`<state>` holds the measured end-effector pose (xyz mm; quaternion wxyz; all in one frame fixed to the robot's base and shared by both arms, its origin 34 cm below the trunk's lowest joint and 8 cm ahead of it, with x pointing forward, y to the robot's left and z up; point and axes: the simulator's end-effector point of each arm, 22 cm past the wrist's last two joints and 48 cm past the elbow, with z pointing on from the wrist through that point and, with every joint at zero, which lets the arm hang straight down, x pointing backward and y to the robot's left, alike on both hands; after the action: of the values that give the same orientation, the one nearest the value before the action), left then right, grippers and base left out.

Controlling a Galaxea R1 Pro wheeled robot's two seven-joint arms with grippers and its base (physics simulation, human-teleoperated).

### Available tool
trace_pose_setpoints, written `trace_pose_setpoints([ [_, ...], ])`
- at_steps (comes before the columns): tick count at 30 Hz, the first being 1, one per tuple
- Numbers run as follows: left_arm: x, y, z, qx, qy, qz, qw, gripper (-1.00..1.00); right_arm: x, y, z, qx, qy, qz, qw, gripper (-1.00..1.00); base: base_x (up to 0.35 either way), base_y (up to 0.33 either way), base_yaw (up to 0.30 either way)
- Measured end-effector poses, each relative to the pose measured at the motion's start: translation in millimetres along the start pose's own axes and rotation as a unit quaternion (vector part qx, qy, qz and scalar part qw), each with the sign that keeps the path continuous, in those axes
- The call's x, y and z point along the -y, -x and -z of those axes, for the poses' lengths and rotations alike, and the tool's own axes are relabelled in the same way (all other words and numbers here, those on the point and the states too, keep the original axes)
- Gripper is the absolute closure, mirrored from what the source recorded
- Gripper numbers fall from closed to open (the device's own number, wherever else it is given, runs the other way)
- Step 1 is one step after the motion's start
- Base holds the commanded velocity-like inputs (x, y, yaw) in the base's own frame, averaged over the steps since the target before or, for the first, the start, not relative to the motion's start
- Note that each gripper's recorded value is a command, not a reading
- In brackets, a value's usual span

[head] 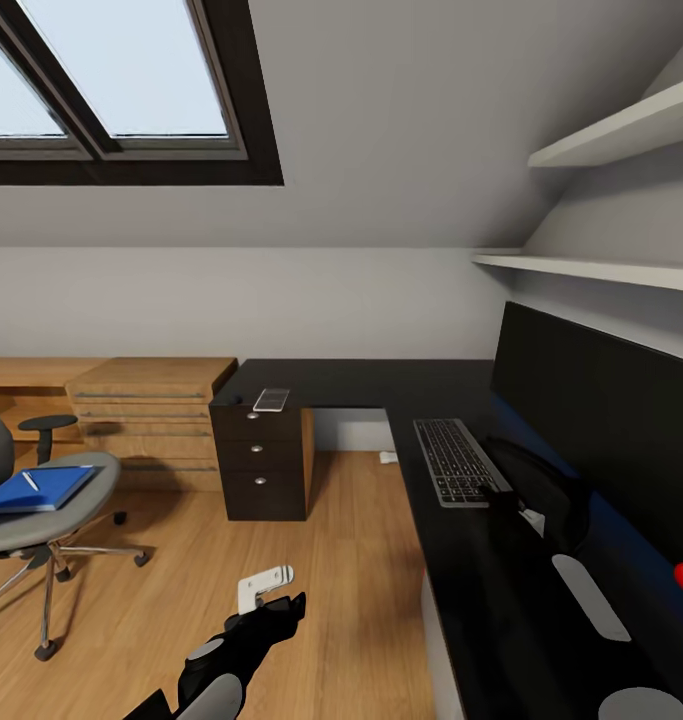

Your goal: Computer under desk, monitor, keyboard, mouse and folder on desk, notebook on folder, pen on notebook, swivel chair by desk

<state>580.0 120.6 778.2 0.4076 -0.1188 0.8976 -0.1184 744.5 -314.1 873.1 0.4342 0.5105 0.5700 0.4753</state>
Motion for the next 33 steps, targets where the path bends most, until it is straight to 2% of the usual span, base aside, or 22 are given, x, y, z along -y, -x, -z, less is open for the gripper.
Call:
trace_pose_setpoints([
  [25,0,-3,-1.9,0.0,0.0,0.0,1.0,-1.0,4,1,-0.3,0.0,-0.001,0.0,1.0,1.0,0.0,0.0,0.0],
  [33,-5,-14,-10.1,-0.001,0.0,-0.001,1.0,-1.0,18,1,-1.8,0.001,-0.002,0.001,1.0,1.0,0.0,0.0,0.0],
])
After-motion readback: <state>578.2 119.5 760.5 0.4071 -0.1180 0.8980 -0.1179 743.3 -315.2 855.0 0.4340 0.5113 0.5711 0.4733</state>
